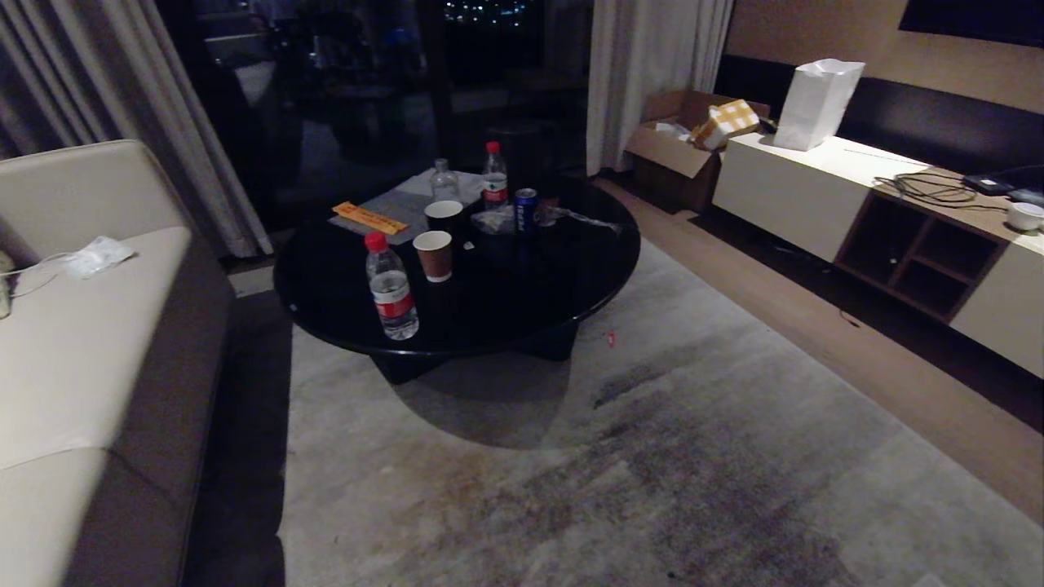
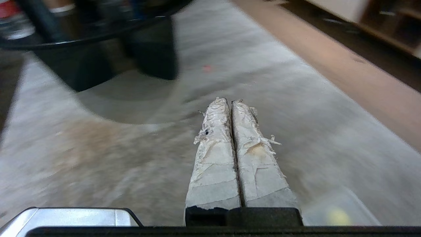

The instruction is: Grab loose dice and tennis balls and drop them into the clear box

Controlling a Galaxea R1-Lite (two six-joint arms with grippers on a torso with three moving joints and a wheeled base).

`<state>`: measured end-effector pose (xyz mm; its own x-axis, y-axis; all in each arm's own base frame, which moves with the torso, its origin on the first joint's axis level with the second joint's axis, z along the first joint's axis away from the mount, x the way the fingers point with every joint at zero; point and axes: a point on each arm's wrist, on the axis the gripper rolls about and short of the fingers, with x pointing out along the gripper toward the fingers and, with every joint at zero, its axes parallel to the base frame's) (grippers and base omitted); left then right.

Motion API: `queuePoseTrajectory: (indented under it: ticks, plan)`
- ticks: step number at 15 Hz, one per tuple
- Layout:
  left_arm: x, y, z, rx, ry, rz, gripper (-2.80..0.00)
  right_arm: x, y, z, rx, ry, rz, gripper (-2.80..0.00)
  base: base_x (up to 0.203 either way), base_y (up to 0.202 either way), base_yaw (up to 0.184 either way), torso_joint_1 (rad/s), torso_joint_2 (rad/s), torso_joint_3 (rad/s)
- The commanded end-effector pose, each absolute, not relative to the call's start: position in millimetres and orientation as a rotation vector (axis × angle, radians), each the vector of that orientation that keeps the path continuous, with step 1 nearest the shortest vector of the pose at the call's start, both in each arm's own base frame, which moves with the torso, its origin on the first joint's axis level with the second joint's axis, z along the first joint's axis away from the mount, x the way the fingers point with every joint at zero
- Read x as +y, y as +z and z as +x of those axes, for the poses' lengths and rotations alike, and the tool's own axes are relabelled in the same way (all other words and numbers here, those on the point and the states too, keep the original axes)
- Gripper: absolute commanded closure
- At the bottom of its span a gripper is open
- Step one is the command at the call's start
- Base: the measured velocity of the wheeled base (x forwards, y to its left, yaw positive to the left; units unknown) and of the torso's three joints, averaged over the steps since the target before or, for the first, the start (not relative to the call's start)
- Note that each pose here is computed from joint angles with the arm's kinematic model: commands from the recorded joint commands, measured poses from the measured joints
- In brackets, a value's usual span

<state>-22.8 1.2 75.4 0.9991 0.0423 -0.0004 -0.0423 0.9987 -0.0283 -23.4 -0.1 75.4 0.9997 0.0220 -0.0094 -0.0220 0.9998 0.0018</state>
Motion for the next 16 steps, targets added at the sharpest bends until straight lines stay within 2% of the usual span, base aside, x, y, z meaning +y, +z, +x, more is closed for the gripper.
queuePoseTrajectory:
  ticks: [1,9,16]
  plan:
    - [1.2,75.1,-22.6,0.002,0.042,-0.029,0.00,-0.1,75.4,-23.3,0.011,0.022,0.002,0.00,0.000,-0.010,0.165,0.001,0.00,0.002]
    - [1.2,75.1,-22.6,0.002,0.041,-0.029,0.00,0.0,75.6,-23.3,0.009,0.023,0.002,0.00,0.000,-0.007,0.157,0.002,0.00,0.005]
    - [1.2,75.1,-22.6,0.002,0.043,-0.031,0.00,-0.1,75.6,-23.3,0.009,0.022,0.002,0.00,-0.010,-0.001,0.010,0.001,0.00,0.000]
